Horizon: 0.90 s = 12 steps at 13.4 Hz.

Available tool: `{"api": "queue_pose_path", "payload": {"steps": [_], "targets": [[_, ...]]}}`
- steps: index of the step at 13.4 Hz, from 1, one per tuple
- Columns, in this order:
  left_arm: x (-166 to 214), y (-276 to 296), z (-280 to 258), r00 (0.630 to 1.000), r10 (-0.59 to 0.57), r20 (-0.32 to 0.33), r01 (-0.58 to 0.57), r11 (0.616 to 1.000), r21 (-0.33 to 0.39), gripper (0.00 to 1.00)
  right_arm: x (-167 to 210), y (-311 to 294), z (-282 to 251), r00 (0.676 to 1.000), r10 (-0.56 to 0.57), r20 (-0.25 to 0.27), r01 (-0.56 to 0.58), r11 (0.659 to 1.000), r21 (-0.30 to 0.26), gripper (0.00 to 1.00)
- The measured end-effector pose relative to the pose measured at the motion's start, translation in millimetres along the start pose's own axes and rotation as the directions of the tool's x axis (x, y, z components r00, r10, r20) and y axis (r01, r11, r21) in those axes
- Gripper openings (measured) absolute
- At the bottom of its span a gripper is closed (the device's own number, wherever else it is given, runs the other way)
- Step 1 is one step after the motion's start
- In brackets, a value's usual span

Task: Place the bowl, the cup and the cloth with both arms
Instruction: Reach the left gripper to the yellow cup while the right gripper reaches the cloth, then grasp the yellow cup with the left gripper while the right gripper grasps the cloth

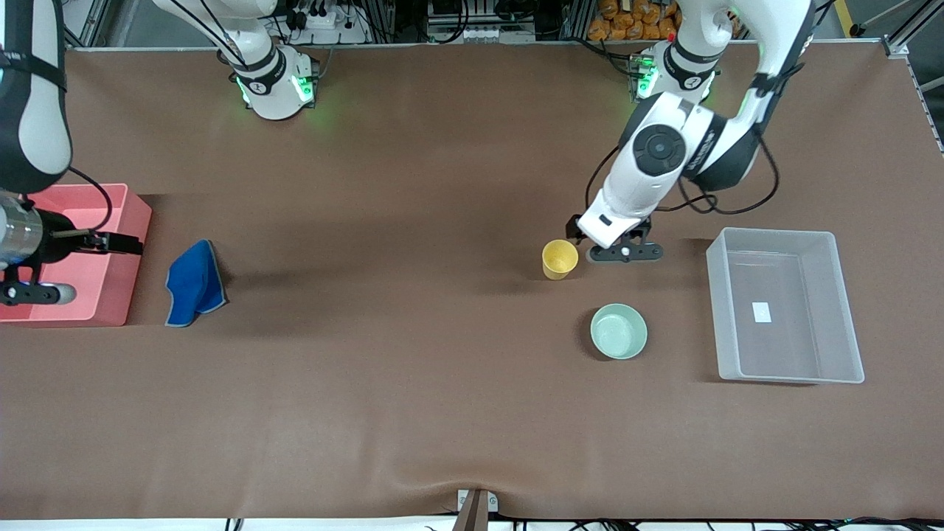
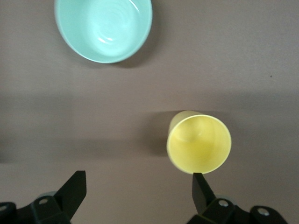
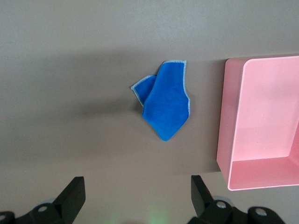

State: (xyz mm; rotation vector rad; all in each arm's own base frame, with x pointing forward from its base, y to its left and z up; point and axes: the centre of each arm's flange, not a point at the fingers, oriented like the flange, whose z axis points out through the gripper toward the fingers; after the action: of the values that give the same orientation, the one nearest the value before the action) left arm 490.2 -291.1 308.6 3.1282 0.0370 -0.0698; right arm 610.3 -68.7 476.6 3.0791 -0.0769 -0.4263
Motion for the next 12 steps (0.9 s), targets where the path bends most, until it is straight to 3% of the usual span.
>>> {"api": "queue_pose_path", "payload": {"steps": [7,8,12], "targets": [[2.0,14.0,68.3,0.999,-0.023,0.047,0.024,0.999,-0.025,0.96,34.2,14.0,78.5,0.999,0.018,0.027,-0.018,1.000,0.006,1.00],[2.4,13.7,72.5,0.998,-0.024,0.054,0.025,0.999,-0.023,0.90,40.7,13.4,87.9,1.000,0.014,0.022,-0.014,1.000,-0.001,1.00],[3.4,13.3,80.4,0.997,-0.027,0.066,0.028,0.999,-0.021,0.46,70.7,-0.8,125.2,0.999,-0.032,-0.019,0.031,0.997,-0.064,1.00]]}}
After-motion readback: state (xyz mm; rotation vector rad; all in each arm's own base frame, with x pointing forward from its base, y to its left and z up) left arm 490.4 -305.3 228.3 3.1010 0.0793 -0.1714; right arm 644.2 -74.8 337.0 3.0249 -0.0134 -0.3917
